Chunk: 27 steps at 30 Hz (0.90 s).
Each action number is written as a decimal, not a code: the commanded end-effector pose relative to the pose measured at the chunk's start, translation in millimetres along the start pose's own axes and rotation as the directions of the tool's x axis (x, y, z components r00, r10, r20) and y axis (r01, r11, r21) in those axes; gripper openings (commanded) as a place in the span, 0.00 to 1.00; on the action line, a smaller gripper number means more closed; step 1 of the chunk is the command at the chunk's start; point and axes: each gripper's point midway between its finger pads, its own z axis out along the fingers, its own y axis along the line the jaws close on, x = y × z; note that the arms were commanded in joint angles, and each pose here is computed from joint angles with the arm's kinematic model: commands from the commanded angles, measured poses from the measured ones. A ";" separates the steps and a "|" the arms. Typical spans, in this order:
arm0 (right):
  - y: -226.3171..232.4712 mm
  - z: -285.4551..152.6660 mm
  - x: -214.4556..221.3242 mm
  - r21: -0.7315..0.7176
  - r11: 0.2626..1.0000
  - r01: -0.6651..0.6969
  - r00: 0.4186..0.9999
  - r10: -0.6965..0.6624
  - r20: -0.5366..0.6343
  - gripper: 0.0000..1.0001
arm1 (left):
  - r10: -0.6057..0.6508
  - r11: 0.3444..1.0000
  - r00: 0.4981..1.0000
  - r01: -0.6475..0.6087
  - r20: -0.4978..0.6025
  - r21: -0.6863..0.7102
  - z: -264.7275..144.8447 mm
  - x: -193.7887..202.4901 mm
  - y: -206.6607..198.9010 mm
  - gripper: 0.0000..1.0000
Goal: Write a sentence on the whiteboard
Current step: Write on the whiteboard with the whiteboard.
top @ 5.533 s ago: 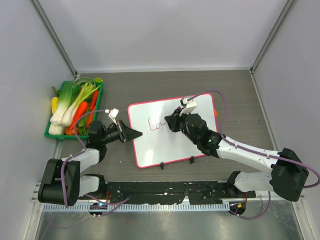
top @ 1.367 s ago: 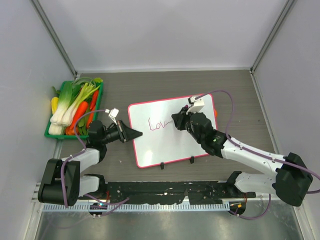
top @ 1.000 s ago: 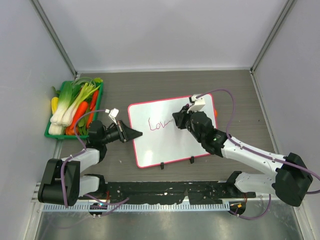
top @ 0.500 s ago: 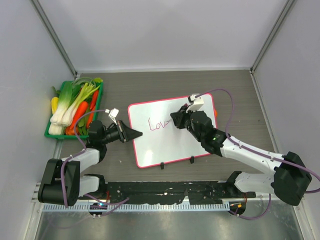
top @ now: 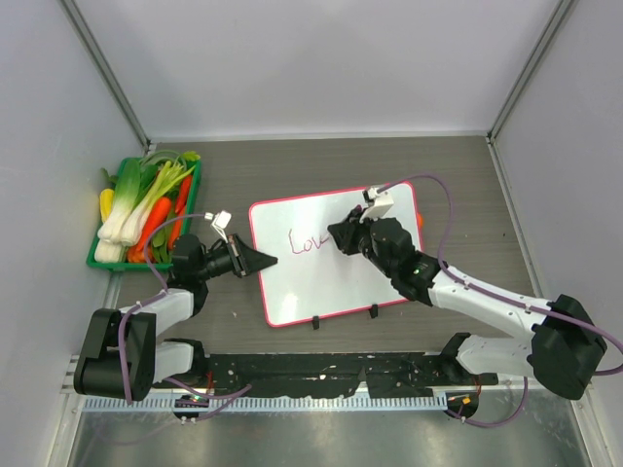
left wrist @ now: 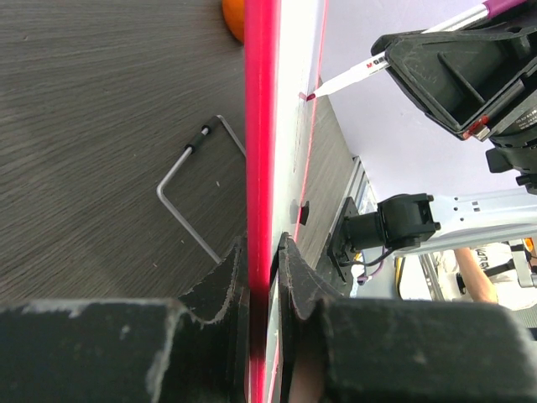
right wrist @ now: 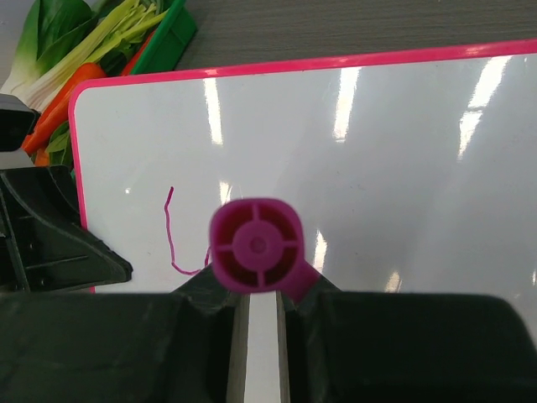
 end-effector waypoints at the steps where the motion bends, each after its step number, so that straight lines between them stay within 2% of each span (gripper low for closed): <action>1: -6.8 -2.6 12.2 0.008 1.000 -0.002 1.000 0.003 -0.028 0.01 | 0.079 0.994 0.997 -0.078 0.013 -0.071 2.4 -0.9 17.5 0.00; 27: -28.2 -15.0 6.9 0.101 0.995 0.022 1.000 -0.022 0.004 0.01 | 0.078 0.994 0.997 -0.076 0.015 -0.073 2.6 -1.3 18.0 0.00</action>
